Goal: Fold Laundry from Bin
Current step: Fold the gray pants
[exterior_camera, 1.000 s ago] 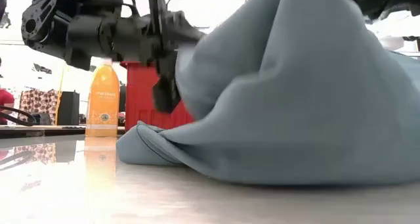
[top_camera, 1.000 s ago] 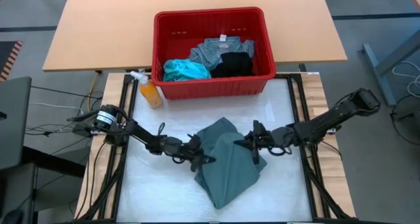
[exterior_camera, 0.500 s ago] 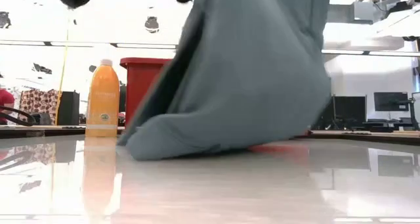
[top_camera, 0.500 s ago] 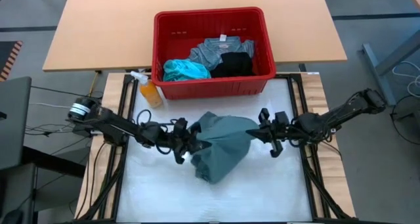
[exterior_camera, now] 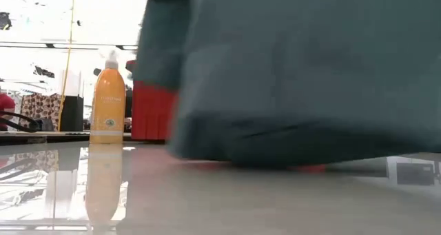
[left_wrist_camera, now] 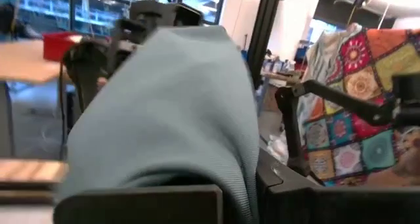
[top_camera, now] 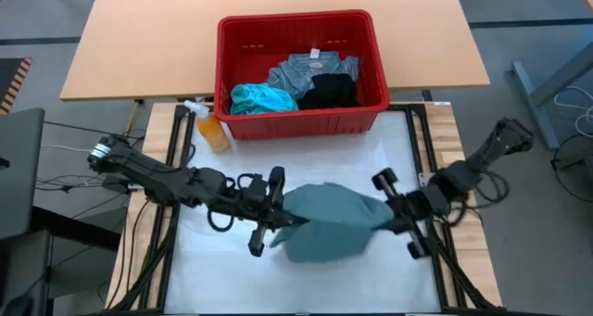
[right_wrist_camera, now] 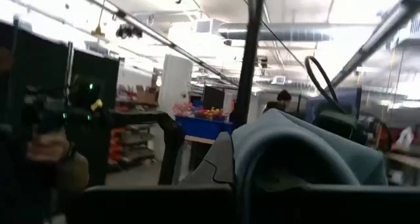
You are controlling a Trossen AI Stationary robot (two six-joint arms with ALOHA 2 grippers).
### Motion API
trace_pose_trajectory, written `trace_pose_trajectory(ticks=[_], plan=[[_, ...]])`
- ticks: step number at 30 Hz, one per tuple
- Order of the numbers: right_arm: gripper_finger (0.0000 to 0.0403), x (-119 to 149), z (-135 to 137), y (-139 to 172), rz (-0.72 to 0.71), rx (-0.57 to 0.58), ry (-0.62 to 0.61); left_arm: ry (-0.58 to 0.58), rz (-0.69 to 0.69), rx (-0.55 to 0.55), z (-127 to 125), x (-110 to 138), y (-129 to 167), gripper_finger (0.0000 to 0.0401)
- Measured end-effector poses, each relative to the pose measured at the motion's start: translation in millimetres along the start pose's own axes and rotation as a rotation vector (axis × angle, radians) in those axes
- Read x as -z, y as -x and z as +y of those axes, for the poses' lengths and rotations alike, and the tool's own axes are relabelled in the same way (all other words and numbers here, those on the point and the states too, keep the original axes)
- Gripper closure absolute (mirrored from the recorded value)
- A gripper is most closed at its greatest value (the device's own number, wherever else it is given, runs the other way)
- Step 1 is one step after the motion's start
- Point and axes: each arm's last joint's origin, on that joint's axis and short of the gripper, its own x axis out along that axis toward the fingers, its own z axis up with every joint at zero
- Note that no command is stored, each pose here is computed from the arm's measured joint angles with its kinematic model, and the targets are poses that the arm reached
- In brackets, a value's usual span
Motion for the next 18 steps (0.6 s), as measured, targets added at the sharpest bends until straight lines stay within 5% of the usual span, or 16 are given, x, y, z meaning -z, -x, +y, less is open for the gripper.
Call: trace_pose_trajectory(ticks=[9, 18], plan=[[0.0383, -21, -2, -32, 0.206, 0.096, 0.201, -0.133, -0.007, -0.056, -11, -24, 3, 0.0401], [0.0383, -36, -75, 4, 0.308, 0.365, 0.17, -0.249, 0.076, -0.337, 35, -24, 1, 0.0401]])
